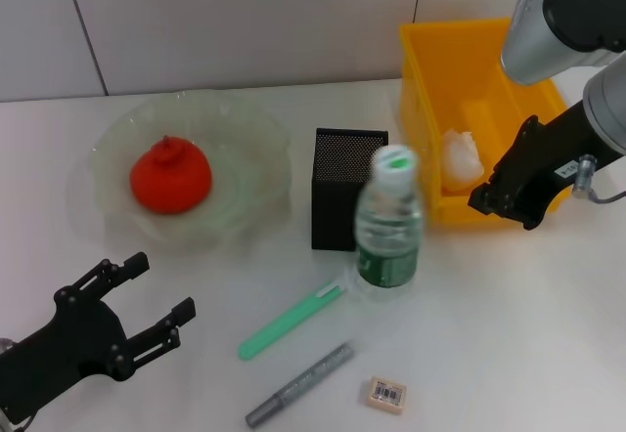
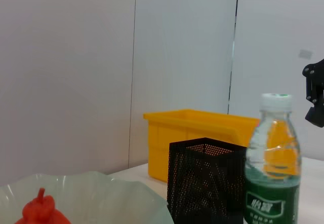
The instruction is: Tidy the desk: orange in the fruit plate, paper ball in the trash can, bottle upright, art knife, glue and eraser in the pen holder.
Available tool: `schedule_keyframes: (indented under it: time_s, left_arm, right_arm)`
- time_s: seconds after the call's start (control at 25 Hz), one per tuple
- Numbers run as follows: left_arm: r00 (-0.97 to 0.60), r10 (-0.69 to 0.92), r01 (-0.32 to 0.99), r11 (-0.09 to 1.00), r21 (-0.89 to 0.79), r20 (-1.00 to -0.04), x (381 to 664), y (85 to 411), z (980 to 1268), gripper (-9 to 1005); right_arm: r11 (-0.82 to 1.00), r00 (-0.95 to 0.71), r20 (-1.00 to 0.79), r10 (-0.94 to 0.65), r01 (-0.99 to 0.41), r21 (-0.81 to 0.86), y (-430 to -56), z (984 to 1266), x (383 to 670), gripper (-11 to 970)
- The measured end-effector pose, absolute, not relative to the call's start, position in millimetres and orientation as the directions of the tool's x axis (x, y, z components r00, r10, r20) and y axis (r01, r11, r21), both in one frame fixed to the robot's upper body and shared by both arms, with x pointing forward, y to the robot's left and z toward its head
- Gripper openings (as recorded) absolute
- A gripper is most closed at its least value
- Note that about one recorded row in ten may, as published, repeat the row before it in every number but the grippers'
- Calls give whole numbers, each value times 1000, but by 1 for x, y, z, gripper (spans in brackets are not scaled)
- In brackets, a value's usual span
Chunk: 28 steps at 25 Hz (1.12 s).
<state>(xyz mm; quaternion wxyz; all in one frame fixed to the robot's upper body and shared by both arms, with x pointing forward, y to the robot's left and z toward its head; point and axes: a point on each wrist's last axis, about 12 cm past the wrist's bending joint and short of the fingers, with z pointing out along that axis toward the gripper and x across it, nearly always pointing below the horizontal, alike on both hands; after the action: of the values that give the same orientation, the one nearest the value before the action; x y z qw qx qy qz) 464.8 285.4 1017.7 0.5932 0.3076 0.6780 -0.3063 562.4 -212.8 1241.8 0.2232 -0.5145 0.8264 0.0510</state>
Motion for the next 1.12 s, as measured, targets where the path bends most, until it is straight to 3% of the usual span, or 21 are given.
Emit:
schedule_keyframes:
  time_s: [0.44, 0.88, 1.12]
  left_arm:
    - [-104, 55, 781, 623, -47, -993, 465, 286, 1018, 827]
    - [-109, 51, 781, 623, -53, -993, 464, 285, 1017, 827]
    - [-112, 49, 780, 623, -57, -993, 464, 285, 1017, 827]
  right_arm:
    - [485, -376, -450, -810, -862, -151, -214, 1249, 563, 18]
    - [578, -424, -516, -745, -795, -181, -228, 1288, 558, 22]
    - [584, -438, -506, -743, -794, -170, -217, 1304, 562, 230]
